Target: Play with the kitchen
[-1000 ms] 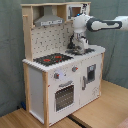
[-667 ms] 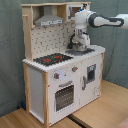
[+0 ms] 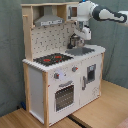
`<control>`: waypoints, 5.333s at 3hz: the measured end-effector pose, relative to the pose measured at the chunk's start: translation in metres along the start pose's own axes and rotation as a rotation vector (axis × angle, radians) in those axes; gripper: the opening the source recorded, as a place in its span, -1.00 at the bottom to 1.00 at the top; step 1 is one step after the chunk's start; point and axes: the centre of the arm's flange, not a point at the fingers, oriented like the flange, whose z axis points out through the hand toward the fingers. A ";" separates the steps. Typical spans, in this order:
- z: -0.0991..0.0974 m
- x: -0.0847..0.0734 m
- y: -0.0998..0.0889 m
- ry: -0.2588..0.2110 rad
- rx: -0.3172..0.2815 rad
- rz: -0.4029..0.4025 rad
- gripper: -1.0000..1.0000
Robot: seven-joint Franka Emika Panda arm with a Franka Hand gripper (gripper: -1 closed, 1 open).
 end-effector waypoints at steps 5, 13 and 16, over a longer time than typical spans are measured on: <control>-0.013 0.032 -0.141 0.146 0.077 -0.124 -1.00; 0.061 0.134 -0.206 0.219 0.127 -0.224 -1.00; 0.005 0.107 -0.217 0.288 0.089 -0.232 1.00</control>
